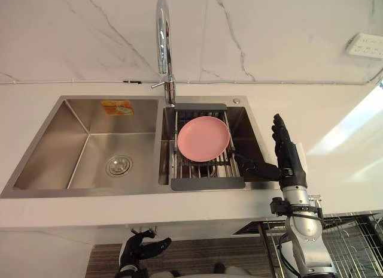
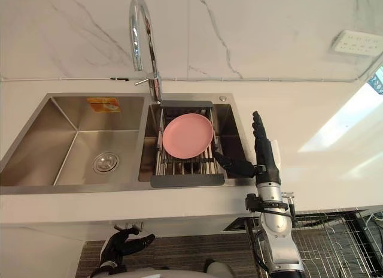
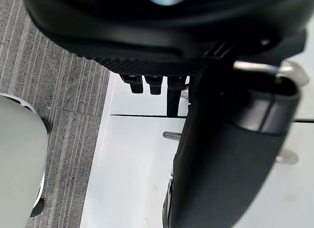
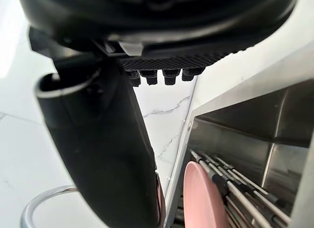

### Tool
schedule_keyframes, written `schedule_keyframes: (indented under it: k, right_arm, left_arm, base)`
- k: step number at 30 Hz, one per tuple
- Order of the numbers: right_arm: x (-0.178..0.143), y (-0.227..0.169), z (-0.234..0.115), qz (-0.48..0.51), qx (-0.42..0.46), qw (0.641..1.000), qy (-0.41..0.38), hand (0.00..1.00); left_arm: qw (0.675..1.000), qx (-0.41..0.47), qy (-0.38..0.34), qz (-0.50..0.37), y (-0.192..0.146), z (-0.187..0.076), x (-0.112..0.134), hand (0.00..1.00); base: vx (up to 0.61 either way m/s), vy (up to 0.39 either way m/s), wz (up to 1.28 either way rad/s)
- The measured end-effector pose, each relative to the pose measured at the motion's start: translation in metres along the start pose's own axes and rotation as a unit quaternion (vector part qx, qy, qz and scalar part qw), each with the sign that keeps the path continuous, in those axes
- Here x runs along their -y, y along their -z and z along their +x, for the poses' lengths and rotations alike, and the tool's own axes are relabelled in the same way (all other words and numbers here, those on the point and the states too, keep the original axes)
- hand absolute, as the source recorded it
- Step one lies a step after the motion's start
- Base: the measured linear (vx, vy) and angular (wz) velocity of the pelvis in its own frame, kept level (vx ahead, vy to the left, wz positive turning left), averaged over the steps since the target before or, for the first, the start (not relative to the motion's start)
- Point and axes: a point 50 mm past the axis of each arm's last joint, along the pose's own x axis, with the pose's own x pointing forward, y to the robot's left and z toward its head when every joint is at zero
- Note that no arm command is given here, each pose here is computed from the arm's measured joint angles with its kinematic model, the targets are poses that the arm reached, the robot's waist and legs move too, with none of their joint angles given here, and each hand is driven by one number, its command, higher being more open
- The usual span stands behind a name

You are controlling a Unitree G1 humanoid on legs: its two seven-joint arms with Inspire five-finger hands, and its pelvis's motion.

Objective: Walk over to the sink, pick up the cup, carry it to the dishwasher, place the cup inside the dishwasher, then close the dishwasher door

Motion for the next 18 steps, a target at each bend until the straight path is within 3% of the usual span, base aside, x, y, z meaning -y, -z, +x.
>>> schedule_keyframes:
  k: [1, 2, 18]
  right_arm:
    - [-0.001, 0.003, 0.0, -0.003, -0.012, 1.0, -0.003, 1.0]
    - [-0.001, 0.012, -0.002, -0.016, -0.034, 0.999, -0.014, 1.0]
    - [-0.014, 0.002, -0.002, -0.012, -0.006, 1.0, -0.019, 1.0]
  left_arm:
    - [1.0, 0.001, 0.001, 0.008, 0.0, 0.0, -0.001, 1.0]
    - [0.998, -0.027, 0.001, 0.056, 0.021, -0.014, -0.019, 1.0]
    - [0.998, -0.061, -0.001, 0.025, 0.03, -0.016, -0.022, 1.0]
  base:
    - [0.0, 0.0, 0.0]
    - [0.0, 0.0, 0.0]
    - [0.0, 0.0, 0.0]
